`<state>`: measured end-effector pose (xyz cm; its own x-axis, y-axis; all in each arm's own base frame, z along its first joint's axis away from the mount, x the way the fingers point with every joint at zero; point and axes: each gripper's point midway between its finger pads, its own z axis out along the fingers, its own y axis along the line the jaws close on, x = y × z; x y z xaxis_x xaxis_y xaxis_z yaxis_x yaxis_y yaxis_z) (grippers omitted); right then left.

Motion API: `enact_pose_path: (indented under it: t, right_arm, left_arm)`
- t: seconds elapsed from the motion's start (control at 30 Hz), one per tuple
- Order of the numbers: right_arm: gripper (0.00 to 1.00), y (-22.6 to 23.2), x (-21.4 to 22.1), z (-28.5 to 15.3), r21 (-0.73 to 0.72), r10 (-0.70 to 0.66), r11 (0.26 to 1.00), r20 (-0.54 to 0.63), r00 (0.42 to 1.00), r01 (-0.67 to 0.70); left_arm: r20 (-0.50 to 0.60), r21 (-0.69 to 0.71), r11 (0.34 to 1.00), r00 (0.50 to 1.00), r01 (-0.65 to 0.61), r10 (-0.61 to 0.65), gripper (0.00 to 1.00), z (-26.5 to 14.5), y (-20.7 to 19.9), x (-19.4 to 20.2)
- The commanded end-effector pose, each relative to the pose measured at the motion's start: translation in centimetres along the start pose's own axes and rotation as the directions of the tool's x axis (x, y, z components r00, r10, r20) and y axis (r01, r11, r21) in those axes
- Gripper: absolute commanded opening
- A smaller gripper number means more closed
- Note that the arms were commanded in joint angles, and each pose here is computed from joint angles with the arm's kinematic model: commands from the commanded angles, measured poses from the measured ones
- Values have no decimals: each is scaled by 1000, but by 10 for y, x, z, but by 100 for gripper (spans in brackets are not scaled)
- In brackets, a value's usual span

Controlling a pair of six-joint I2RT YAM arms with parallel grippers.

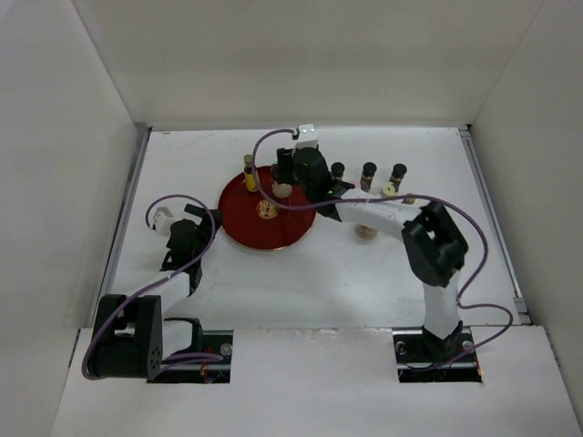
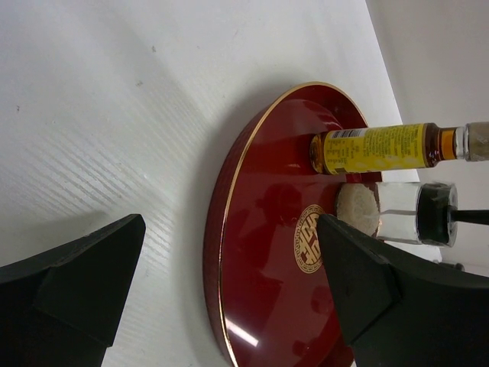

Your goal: Organize the condiment bottles

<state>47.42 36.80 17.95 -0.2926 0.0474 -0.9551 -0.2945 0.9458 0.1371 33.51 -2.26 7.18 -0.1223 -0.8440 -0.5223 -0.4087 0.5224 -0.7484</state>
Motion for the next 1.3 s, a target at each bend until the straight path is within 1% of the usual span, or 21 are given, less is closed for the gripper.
enact_pose_path:
  t: [0.0,0.07,0.13,0.17,0.2,0.27,0.33,0.4,0.47,0.5,0.57,0.7,0.77,0.87,1.03,1.17,1.27]
  right_arm:
    - [65,0,-112,-69,-67,130,991,250,960,-117]
    - [51,-21,-117,-103,-43,146,989,279,949,-139]
    - [31,-49,-112,-134,10,174,983,292,941,-185]
    - [25,-66,-104,-147,46,187,977,290,938,-209]
    - [22,-84,-94,-159,84,192,971,285,939,-224]
    - [22,-117,-73,-177,169,184,958,253,950,-230]
    - [26,-146,-50,-189,260,163,942,195,967,-212]
    - [39,-164,-28,-198,324,151,928,132,980,-186]
    - [52,-174,-7,-205,362,145,918,83,986,-165]
    - [55,-178,3,-206,378,144,912,66,987,-159]
    - [58,-188,17,-207,406,152,900,48,987,-158]
    - [63,-196,27,-202,428,152,892,23,988,-148]
    - [62,-198,30,-197,435,149,889,11,989,-139]
    - [56,-193,33,-189,418,151,899,-11,989,-133]
    - [52,-191,33,-180,421,152,897,-10,988,-133]
    - [44,-196,28,-171,439,159,887,-4,987,-141]
    - [37,-199,33,-163,450,155,883,-13,988,-133]
  left_arm:
    - [32,70,997,999,14,-16,100,0,-21,-11]
    - [41,74,997,999,11,-14,100,-2,-22,-13]
    - [48,73,997,999,10,-13,100,-3,-22,-14]
    - [49,72,997,999,10,-13,100,-3,-22,-14]
    - [42,74,997,999,14,-18,100,-3,-22,-13]
    - [38,82,996,999,17,-21,100,-3,-24,-13]
    - [44,88,996,999,15,-18,100,-5,-26,-13]
    - [48,82,997,999,14,-18,100,-5,-24,-13]
    - [42,83,996,999,18,-21,100,-5,-24,-14]
    - [42,87,996,999,20,-24,100,-5,-25,-14]
    - [52,88,996,998,15,-19,100,-6,-25,-15]
    - [41,76,997,999,13,-16,100,-4,-23,-12]
    - [33,81,997,999,13,-15,100,-3,-25,-10]
    - [44,77,997,999,9,-12,100,-3,-24,-11]
    - [32,84,996,999,10,-13,100,-3,-26,-9]
    - [28,77,997,1000,10,-12,100,-2,-23,-8]
    - [32,85,996,999,12,-14,100,-3,-26,-10]
